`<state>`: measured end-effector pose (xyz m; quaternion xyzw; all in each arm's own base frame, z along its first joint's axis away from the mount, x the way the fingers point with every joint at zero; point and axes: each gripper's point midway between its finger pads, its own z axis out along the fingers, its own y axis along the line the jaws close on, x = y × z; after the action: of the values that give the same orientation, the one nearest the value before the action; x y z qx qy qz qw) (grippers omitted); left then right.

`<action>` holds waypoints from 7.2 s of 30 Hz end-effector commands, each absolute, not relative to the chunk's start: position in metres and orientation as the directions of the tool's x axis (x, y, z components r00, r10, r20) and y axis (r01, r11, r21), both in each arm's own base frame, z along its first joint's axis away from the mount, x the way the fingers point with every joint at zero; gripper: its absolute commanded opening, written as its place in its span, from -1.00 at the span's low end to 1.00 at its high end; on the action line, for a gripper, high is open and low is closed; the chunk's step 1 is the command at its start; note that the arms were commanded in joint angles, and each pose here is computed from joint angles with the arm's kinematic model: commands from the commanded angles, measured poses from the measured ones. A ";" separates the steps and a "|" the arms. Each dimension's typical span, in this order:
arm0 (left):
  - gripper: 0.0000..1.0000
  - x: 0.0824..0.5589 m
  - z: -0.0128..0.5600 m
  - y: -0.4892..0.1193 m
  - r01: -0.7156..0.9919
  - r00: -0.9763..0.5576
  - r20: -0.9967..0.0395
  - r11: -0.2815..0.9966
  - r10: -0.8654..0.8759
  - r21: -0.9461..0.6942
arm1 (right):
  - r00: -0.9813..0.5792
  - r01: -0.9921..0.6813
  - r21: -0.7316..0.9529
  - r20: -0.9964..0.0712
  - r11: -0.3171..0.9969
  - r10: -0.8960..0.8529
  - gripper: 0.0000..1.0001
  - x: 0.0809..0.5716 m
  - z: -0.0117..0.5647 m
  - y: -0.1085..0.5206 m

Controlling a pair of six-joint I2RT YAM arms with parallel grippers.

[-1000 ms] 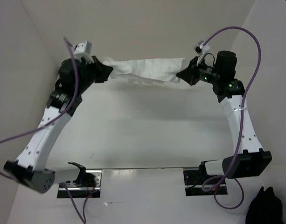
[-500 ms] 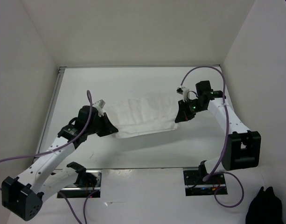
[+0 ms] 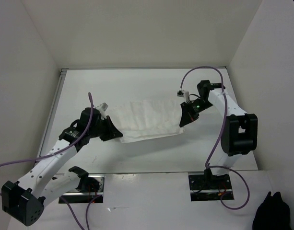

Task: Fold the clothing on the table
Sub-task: Fold the skirt

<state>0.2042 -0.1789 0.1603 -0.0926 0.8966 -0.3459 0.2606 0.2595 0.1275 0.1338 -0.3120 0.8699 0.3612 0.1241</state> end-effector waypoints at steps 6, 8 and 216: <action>-0.81 0.241 0.194 -0.182 0.015 -0.797 -0.455 0.740 -0.398 -0.672 | -0.733 -0.680 0.587 -0.530 0.439 -0.427 -1.00 0.266 0.168 0.140; -0.81 0.263 0.225 -0.179 0.043 -0.747 -0.505 0.726 -0.433 -0.687 | -0.730 -0.683 0.591 -0.572 0.429 -0.373 -1.00 0.288 0.189 0.149; -0.90 0.292 0.194 -0.216 0.255 -0.843 -0.534 0.831 -0.059 -0.495 | -0.642 -0.339 0.326 -0.766 0.882 0.036 -1.00 0.295 0.206 0.093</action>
<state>0.2707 -0.2091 0.1579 0.0463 0.9364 -0.2700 0.2194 0.2837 0.0988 0.1806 -0.0803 0.9002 0.2338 0.3586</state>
